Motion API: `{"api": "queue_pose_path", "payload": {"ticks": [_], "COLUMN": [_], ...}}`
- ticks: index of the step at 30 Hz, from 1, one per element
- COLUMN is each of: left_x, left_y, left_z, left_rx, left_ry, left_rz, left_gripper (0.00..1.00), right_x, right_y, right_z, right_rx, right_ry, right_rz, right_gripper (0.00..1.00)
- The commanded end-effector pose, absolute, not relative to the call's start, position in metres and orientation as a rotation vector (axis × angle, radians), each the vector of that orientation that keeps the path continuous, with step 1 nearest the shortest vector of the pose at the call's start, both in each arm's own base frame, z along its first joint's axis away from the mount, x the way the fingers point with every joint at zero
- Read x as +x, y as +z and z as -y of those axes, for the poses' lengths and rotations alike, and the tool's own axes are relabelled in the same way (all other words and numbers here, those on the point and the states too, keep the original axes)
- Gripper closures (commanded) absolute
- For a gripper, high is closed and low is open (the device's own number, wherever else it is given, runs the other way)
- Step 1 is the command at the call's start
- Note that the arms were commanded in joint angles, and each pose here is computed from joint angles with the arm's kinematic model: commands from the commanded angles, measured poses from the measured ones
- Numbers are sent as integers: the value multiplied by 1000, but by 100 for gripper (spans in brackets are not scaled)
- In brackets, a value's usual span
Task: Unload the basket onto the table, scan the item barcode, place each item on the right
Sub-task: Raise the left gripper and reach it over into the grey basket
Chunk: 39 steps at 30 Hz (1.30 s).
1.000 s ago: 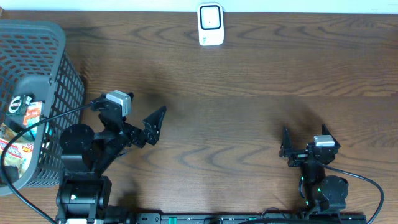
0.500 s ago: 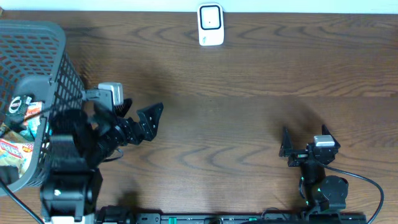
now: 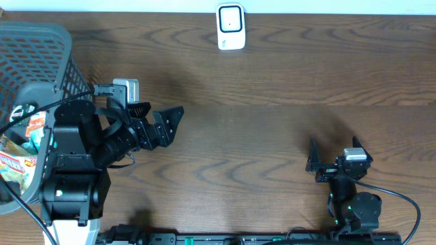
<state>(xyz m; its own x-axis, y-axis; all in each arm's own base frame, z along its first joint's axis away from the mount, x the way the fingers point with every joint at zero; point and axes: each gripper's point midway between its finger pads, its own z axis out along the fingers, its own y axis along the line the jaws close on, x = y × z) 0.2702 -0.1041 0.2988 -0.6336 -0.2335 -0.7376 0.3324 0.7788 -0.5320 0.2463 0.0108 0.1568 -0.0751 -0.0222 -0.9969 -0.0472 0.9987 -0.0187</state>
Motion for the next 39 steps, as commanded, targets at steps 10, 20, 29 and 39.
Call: {"api": "queue_pose_path", "payload": {"ticks": [10, 20, 29, 39], "left_x": [280, 299, 313, 326], "left_y": [299, 265, 284, 304], "left_z": [97, 96, 103, 89], "left_rx": [-113, -214, -283, -289], "left_ry": [-839, -842, -938, -819], "left_rz": [-2389, -2536, -2446, -2376], "left_gripper": [2, 2, 2, 2], "right_x": [246, 246, 246, 246], "right_y": [156, 156, 156, 156], "right_z": [-13, -13, -13, -13], "right_rx": [-72, -71, -72, -72], "right_ry": [20, 20, 20, 20], "right_rz": [-1645, -1645, -1646, -1645], "right_gripper": [1, 1, 1, 1]}}
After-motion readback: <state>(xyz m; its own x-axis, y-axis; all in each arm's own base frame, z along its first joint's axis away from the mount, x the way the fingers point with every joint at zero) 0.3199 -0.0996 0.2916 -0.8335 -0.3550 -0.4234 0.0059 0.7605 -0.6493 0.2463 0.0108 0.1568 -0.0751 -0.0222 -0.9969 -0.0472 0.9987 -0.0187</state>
